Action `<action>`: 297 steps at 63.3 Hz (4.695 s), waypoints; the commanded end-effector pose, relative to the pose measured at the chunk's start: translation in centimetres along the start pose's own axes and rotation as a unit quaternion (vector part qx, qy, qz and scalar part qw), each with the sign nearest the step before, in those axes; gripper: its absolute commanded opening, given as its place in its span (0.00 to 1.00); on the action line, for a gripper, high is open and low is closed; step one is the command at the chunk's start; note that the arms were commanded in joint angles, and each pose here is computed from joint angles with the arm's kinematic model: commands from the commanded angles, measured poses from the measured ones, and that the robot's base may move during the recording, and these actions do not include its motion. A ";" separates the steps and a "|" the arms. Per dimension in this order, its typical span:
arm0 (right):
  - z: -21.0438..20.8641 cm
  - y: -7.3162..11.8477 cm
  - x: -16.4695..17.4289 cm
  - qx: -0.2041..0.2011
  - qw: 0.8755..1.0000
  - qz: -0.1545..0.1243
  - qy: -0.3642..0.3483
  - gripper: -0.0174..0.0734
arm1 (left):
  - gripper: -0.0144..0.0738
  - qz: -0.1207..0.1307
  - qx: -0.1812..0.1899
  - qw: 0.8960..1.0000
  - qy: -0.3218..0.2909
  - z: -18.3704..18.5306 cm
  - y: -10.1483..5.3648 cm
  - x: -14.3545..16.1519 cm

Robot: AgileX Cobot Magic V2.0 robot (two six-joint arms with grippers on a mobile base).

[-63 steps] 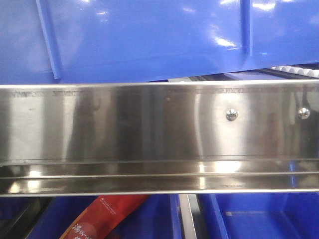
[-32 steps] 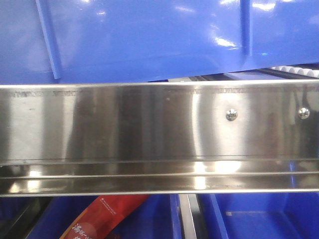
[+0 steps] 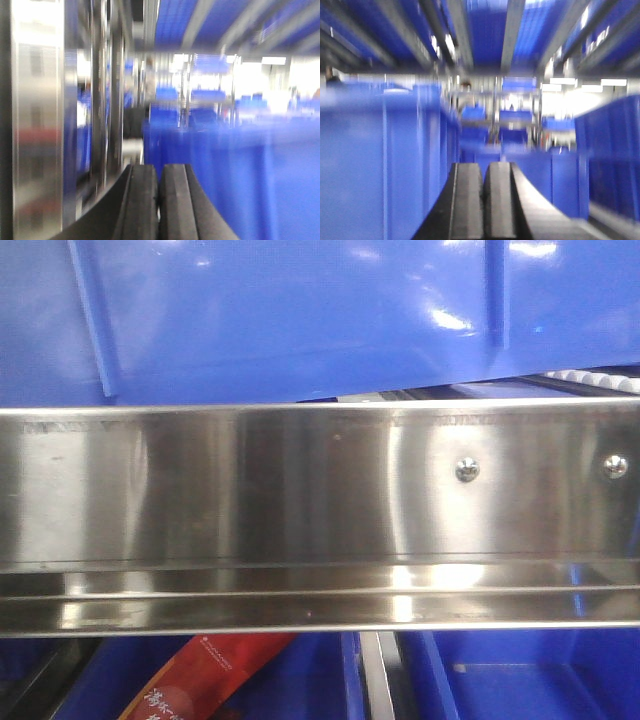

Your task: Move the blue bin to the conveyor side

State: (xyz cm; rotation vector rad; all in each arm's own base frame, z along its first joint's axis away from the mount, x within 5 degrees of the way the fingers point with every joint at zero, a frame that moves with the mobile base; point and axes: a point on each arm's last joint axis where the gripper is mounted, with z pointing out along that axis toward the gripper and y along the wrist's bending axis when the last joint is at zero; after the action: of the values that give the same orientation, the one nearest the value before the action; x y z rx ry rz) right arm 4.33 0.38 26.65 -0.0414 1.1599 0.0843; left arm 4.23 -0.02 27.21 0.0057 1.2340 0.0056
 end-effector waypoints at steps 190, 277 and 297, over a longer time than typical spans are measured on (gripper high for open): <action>35.1 4.0 -10.9 -0.094 0.864 -0.042 0.492 0.80 | 0.64 -0.112 -0.039 0.824 0.554 29.9 -0.9 -2.8; 35.8 4.5 -2.9 -0.091 0.800 -0.024 0.593 0.80 | 0.64 -0.114 -0.040 0.825 0.553 29.9 -0.9 -2.8; 35.6 4.5 -2.2 -0.090 0.793 -0.025 0.603 0.80 | 0.64 -0.114 -0.040 0.825 0.553 29.9 -0.9 -2.8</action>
State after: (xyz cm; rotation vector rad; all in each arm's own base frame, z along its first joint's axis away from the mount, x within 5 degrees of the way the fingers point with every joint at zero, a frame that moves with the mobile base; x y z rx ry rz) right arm 35.63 7.52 42.70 -0.3334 2.4606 0.1419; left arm 31.56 -0.78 39.36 -0.2532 2.4176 -0.1625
